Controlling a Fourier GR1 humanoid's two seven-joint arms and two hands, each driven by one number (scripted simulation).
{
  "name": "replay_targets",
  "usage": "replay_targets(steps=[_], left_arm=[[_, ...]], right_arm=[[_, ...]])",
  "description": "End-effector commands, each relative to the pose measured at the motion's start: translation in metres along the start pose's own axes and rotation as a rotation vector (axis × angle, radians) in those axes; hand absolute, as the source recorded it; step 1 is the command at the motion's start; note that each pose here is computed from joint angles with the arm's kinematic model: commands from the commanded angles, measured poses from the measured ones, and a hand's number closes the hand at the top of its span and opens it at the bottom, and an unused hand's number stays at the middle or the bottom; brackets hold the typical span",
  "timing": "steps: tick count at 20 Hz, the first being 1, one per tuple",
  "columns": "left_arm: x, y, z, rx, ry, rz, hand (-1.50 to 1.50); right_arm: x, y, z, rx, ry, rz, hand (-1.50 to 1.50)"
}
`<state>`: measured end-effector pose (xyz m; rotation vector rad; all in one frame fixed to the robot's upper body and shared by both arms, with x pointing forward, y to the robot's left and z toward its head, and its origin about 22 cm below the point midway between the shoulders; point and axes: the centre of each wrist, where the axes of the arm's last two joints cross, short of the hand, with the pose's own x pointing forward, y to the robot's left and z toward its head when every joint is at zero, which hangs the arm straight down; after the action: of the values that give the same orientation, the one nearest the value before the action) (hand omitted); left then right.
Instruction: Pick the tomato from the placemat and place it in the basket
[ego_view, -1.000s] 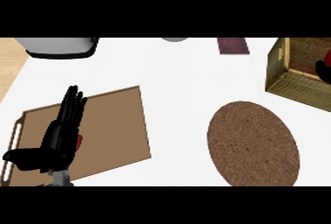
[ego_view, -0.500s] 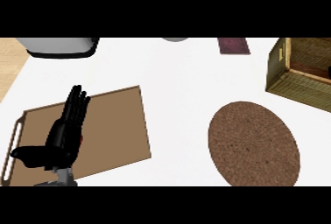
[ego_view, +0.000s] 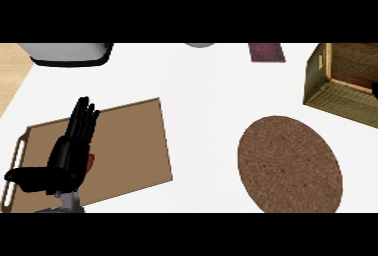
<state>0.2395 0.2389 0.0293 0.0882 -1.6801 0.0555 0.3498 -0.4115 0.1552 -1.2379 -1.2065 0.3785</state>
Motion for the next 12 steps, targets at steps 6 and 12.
replay_targets(steps=[6, 12], left_arm=[[0.01, -0.003, -0.002, -0.01, -0.002, -0.008, 0.0], [-0.001, -0.008, -0.002, -0.012, 0.019, 0.017, 0.0]], right_arm=[[-0.032, 0.028, -0.012, 0.0, 0.073, -0.026, 1.5], [-0.042, 0.007, -0.027, 0.032, 0.114, -0.006, -1.5]])
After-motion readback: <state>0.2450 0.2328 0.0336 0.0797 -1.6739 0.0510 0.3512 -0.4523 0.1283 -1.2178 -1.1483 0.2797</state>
